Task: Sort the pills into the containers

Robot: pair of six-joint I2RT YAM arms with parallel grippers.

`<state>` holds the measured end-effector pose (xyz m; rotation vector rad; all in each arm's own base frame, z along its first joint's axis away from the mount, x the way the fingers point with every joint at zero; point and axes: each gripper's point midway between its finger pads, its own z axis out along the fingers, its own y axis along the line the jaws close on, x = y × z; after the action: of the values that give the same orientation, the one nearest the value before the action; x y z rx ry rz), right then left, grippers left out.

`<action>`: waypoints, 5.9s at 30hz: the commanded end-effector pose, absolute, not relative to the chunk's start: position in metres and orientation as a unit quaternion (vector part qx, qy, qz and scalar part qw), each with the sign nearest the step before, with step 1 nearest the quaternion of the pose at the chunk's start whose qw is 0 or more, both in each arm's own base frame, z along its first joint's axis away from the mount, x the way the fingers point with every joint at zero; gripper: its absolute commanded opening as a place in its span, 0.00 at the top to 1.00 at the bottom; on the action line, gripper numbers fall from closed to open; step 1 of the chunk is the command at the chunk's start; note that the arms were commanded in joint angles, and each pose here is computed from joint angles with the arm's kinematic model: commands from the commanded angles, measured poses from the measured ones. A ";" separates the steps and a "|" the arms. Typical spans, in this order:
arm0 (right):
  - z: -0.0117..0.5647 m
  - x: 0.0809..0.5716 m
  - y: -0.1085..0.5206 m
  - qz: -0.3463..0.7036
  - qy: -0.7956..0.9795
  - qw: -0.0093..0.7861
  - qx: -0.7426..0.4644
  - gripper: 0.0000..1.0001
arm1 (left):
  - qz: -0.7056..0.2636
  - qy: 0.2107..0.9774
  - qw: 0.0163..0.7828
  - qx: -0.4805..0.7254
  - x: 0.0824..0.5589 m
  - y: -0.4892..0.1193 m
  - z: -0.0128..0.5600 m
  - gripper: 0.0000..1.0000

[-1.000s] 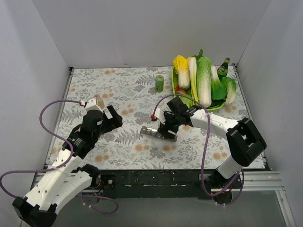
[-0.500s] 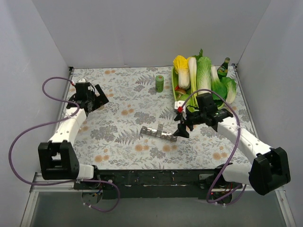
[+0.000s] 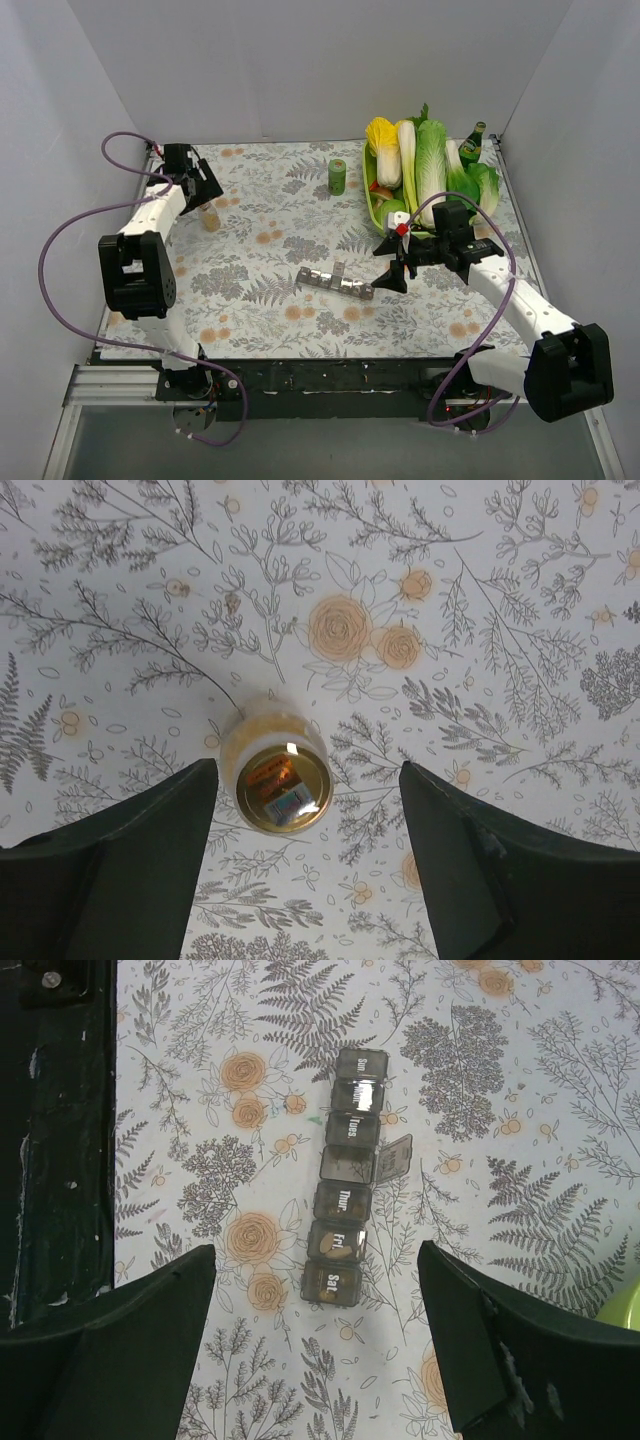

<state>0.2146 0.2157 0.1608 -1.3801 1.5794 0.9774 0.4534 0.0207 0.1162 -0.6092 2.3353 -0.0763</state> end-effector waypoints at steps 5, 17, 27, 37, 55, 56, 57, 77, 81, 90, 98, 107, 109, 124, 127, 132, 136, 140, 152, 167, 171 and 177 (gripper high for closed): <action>0.165 0.213 0.219 0.400 0.604 0.410 -0.554 0.11 | 0.015 0.912 0.343 -0.224 0.455 0.036 0.122 0.33; 0.159 0.213 0.217 0.401 0.611 0.404 -0.550 0.11 | 0.012 0.924 0.321 -0.208 0.456 0.032 0.116 0.47; 0.159 0.214 0.216 0.399 0.612 0.405 -0.550 0.11 | 0.011 0.932 0.304 -0.198 0.457 0.025 0.113 0.54; 0.161 0.207 0.215 0.407 0.596 0.402 -0.564 0.11 | -0.067 0.935 0.309 -0.161 0.444 -0.014 0.138 0.94; 0.257 0.209 0.320 0.397 0.579 0.390 -0.596 0.10 | -0.434 0.849 0.291 0.077 0.254 -0.245 0.256 0.99; 0.259 0.214 0.322 0.393 0.588 0.391 -0.588 0.10 | -0.441 0.846 0.292 0.074 0.253 -0.247 0.260 0.99; 0.260 0.217 0.323 0.391 0.595 0.393 -0.582 0.11 | -0.447 0.842 0.293 0.077 0.250 -0.249 0.265 0.99; 0.229 0.233 0.330 0.373 0.664 0.361 -0.538 0.16 | -0.442 0.856 0.255 0.077 0.257 -0.290 0.258 0.99; 0.224 0.237 0.327 0.355 0.675 0.362 -0.536 0.16 | -0.442 0.857 0.253 0.075 0.257 -0.292 0.258 0.99; 0.230 0.234 0.333 0.375 0.668 0.352 -0.538 0.60 | -0.439 0.857 0.266 0.041 0.262 -0.291 0.267 0.88; 0.250 0.226 0.317 0.436 0.652 0.365 -0.501 0.74 | -0.447 0.815 0.368 -0.022 0.268 -0.266 0.307 0.10; 0.294 0.235 0.269 0.566 0.649 0.376 -0.343 0.75 | -0.590 0.628 0.490 0.131 0.198 -0.261 0.347 0.02; 0.304 0.234 0.266 0.579 0.634 0.389 -0.334 0.75 | -0.596 0.615 0.492 0.157 0.192 -0.267 0.334 0.02; 0.291 0.236 0.257 0.602 0.658 0.366 -0.267 0.75 | -0.453 0.661 0.575 0.168 0.221 -0.348 0.290 0.02; 0.290 0.237 0.257 0.603 0.659 0.365 -0.261 0.75 | -0.441 0.670 0.578 0.153 0.227 -0.359 0.283 0.02; 0.287 0.236 0.257 0.606 0.663 0.359 -0.256 0.75 | -0.405 0.696 0.580 0.122 0.243 -0.365 0.273 0.09; 0.283 0.237 0.257 0.607 0.666 0.355 -0.249 0.75 | -0.389 0.710 0.575 0.117 0.249 -0.371 0.265 0.20; 0.284 0.237 0.256 0.606 0.666 0.357 -0.249 0.75 | -0.381 0.718 0.569 0.125 0.250 -0.373 0.260 0.54; 0.287 0.226 0.252 0.568 0.630 0.393 -0.355 0.13 | -0.386 0.696 0.546 0.260 0.206 -0.355 0.247 0.91; 0.288 0.189 0.267 0.527 0.599 0.337 -0.500 0.07 | -0.419 0.677 0.479 0.370 0.156 -0.342 0.224 0.94; 0.277 0.181 0.271 0.507 0.610 0.315 -0.521 0.08 | -0.413 0.683 0.474 0.372 0.156 -0.342 0.222 0.94; 0.260 0.178 0.272 0.476 0.623 0.303 -0.542 0.10 | -0.410 0.683 0.475 0.374 0.156 -0.340 0.223 0.94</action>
<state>0.1795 0.2750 0.2645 -1.3757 1.6398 1.3335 0.1562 -0.3365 0.1975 0.9099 1.7370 -0.9841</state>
